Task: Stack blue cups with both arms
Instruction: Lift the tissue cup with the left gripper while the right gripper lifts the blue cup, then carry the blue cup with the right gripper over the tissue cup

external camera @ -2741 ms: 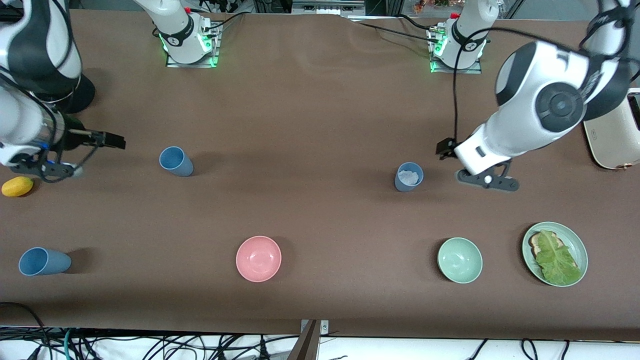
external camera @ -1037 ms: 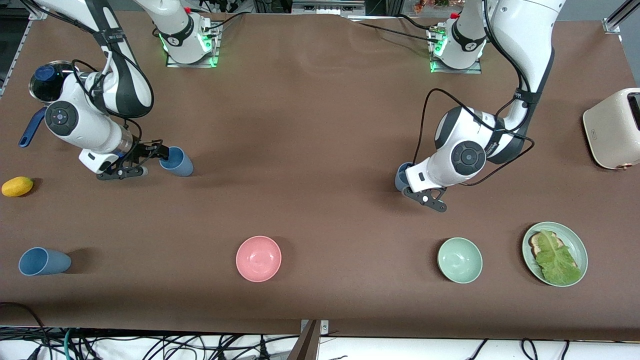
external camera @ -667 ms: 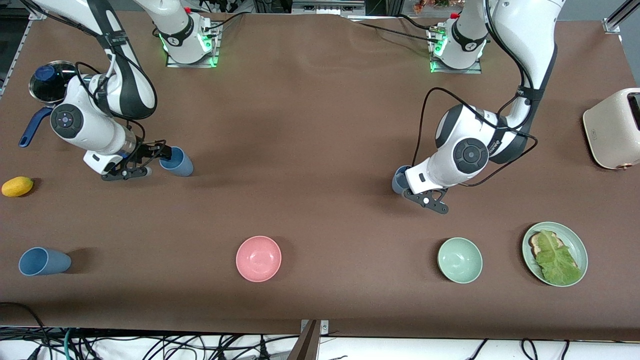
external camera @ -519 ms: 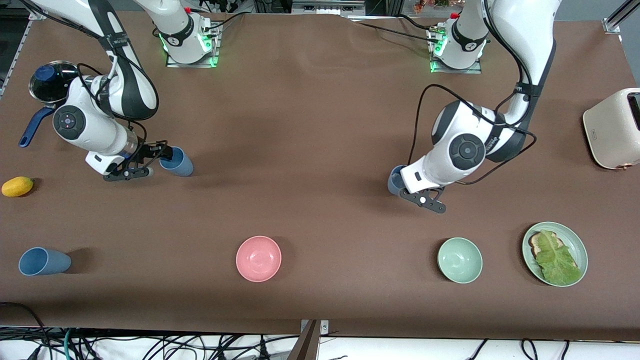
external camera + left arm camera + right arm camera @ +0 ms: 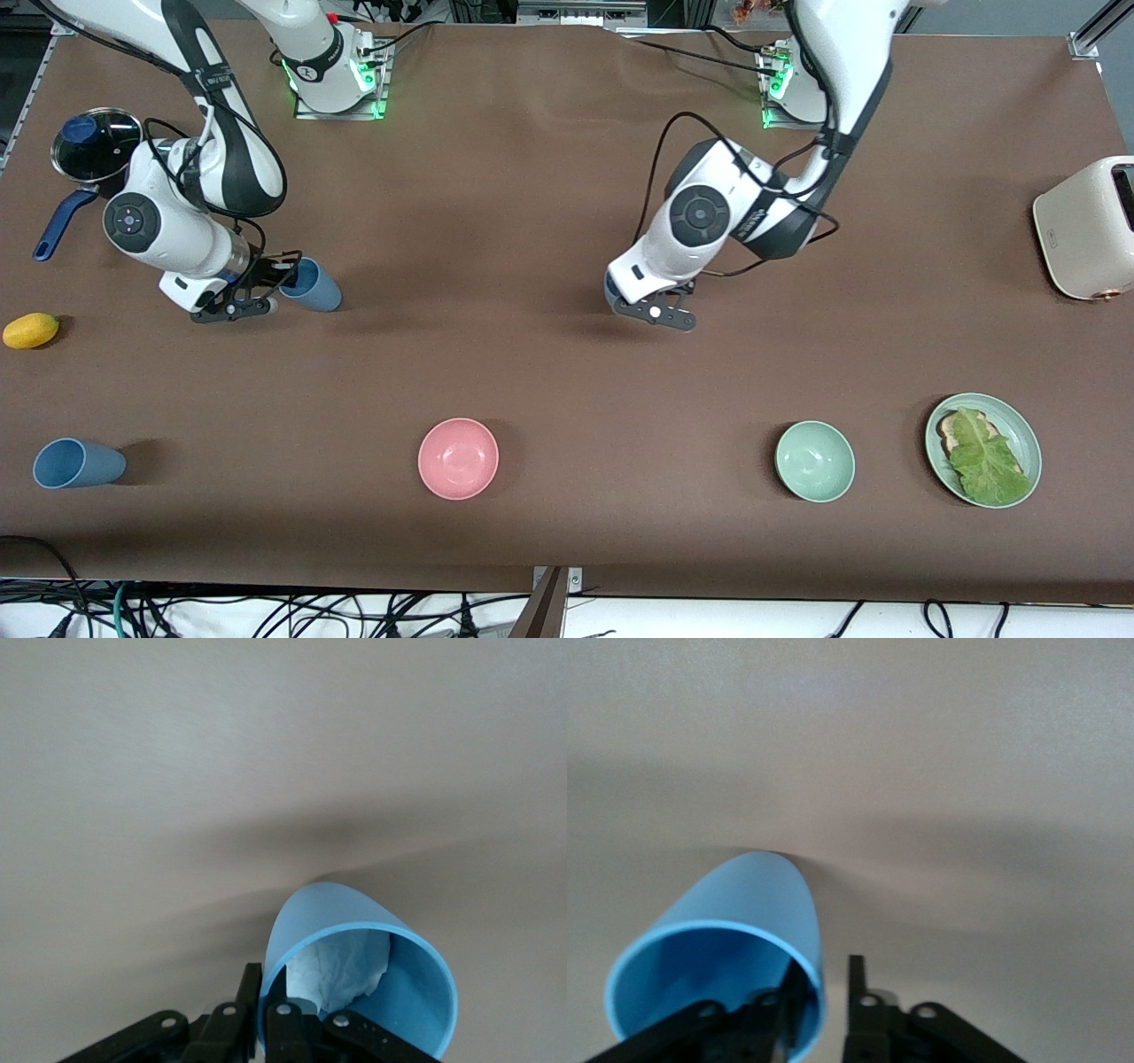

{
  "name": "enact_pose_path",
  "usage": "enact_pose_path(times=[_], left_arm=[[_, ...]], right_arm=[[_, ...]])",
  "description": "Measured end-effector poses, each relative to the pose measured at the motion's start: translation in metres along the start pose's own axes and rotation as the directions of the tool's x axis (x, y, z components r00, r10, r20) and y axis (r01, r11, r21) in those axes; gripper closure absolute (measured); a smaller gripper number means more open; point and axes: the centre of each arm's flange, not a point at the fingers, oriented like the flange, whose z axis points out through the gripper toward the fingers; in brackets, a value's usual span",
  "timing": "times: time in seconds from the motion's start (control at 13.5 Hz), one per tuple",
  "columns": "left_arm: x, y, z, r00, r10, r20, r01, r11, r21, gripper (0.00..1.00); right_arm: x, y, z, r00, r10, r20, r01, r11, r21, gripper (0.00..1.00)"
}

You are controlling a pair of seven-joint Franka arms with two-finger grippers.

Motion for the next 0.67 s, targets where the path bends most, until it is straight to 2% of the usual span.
enact_pose_path(times=[0.07, 0.22, 0.37, 0.44, 0.67], left_arm=[[-0.003, 0.011, 0.011, 1.000, -0.021, 0.001, 0.021, 1.000, -0.002, 0.99], [-0.007, 0.022, 0.025, 1.000, -0.029, 0.012, 0.029, 1.000, 0.002, 0.99], [-0.006, 0.025, 0.025, 1.000, -0.026, 0.008, 0.026, 1.000, -0.001, 0.84], [-0.002, 0.024, 0.018, 1.000, -0.030, -0.004, 0.030, 1.000, -0.006, 0.73], [0.011, 0.010, -0.035, 0.998, -0.057, -0.036, 0.057, 0.998, -0.012, 0.43]], right_arm=[[0.001, -0.002, -0.003, 1.000, -0.002, -0.005, 0.002, 1.000, 0.003, 0.93], [0.006, -0.008, -0.011, 1.000, -0.015, -0.021, 0.015, 1.000, -0.001, 0.93], [0.017, -0.020, -0.029, 1.000, -0.027, -0.003, 0.027, 1.000, -0.001, 0.93], [0.024, -0.031, -0.045, 1.000, -0.021, 0.014, 0.021, 1.000, -0.001, 0.93], [0.046, -0.084, -0.102, 0.999, 0.034, 0.035, -0.033, 0.999, -0.015, 0.94]])
